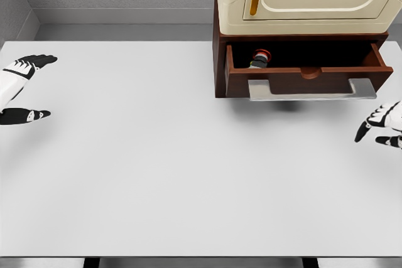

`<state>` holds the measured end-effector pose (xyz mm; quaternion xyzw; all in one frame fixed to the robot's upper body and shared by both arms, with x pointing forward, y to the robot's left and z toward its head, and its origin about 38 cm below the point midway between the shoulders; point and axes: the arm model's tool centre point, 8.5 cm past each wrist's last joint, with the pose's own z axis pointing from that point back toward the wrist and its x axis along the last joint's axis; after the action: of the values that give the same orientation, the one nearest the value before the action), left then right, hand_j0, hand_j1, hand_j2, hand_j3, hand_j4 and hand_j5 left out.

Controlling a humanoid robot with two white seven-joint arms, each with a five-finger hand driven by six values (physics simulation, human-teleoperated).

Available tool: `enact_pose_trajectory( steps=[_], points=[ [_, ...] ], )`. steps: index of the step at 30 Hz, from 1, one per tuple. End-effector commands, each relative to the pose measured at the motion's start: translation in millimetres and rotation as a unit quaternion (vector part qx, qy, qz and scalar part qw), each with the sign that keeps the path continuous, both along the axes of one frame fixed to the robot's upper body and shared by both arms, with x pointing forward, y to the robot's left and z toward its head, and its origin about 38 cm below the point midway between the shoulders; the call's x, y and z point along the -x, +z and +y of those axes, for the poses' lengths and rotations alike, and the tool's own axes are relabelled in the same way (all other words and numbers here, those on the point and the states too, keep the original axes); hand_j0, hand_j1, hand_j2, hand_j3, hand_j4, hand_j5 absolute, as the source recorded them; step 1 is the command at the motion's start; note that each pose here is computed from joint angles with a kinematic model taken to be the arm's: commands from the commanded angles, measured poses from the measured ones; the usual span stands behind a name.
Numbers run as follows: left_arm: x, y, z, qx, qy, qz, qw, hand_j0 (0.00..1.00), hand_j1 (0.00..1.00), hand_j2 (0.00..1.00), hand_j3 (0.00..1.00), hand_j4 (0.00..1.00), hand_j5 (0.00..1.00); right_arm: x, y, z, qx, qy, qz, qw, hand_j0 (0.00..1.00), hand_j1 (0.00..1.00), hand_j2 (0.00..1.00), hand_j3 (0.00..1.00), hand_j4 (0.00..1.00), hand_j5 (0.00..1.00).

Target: Put the switch into the drawer with left arm, and close the drawer with right arm

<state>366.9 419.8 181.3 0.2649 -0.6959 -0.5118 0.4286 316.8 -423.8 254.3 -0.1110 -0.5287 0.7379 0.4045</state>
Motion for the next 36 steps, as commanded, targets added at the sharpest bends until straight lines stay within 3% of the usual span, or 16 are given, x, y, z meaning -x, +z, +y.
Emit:
enact_pose_trajectory(
  steps=[1,4,15,23,36],
  points=[
    [0.0,1.0,0.4,0.003,0.000,-0.001,1.0000,1.00,1.00,1.00,1.00,1.00,1.00,1.3,-7.7,1.6,-0.001,0.001,0.012,0.9999,0.55,0.55,0.55,0.55,0.55,0.55],
    [0.0,0.6,0.1,0.004,0.000,-0.001,1.0000,1.00,1.00,1.00,1.00,1.00,1.00,-2.6,-1.0,1.9,-0.002,0.001,0.001,1.0000,0.55,0.55,0.55,0.55,0.55,0.55],
    [-0.6,1.6,-1.3,0.000,-0.004,0.000,1.0000,1.00,1.00,1.00,1.00,1.00,1.00,-18.1,-4.7,17.4,-0.007,0.019,-0.006,0.9998,0.55,0.55,0.55,0.55,0.55,0.55],
    [-0.6,1.4,-1.6,0.002,-0.003,-0.001,1.0000,1.00,1.00,1.00,1.00,1.00,1.00,-36.6,-3.5,8.0,-0.009,0.000,-0.010,0.9999,0.55,0.55,0.55,0.55,0.55,0.55],
    [-0.6,1.0,-2.0,0.002,-0.003,-0.001,1.0000,1.00,1.00,1.00,1.00,1.00,1.00,-55.3,-6.8,6.1,-0.016,-0.013,-0.013,0.9997,0.56,0.56,0.56,0.56,0.56,0.56]
  ],
)
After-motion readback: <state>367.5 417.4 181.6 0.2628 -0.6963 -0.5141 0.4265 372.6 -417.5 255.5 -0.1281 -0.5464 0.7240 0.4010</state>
